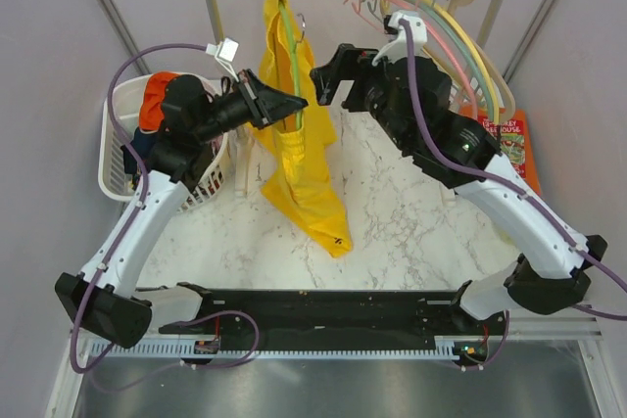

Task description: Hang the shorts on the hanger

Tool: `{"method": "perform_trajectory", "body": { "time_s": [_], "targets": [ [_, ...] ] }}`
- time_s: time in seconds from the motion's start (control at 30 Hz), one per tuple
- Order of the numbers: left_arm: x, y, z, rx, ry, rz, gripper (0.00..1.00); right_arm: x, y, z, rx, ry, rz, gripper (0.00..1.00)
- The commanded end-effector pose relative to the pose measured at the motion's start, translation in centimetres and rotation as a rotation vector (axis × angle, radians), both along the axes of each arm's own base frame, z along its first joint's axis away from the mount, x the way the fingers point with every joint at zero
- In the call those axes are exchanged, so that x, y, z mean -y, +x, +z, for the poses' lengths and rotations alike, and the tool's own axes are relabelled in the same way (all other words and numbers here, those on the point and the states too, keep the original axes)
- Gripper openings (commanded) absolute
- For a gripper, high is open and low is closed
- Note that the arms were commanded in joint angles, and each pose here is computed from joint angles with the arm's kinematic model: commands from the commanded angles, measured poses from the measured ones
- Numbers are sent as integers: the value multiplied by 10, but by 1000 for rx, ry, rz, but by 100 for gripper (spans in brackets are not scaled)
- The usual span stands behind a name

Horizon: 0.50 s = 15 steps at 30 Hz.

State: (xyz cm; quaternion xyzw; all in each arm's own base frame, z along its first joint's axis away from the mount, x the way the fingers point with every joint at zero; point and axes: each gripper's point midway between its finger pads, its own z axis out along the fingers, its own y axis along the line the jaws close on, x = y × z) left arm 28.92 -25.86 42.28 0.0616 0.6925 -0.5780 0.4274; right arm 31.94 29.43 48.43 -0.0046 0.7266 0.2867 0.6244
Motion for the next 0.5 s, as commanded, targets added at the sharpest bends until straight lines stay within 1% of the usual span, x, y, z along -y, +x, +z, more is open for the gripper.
{"method": "perform_trajectory", "body": {
  "time_s": [0.0,0.17,0.23,0.3,0.47],
  "targets": [
    [-20,-3,99,238,-187,0,2,38,-4,27,78,33,-121,98],
    [-24,-4,125,279,-250,0,2,51,-12,26,82,34,-132,98],
    [-28,2,127,267,-260,17,2,54,-14,22,81,21,-133,98],
    [-35,10,129,239,-276,41,2,56,-14,20,83,11,-137,98],
    [-44,35,125,103,-329,96,2,59,-13,19,87,1,-157,98]
  ]
}}
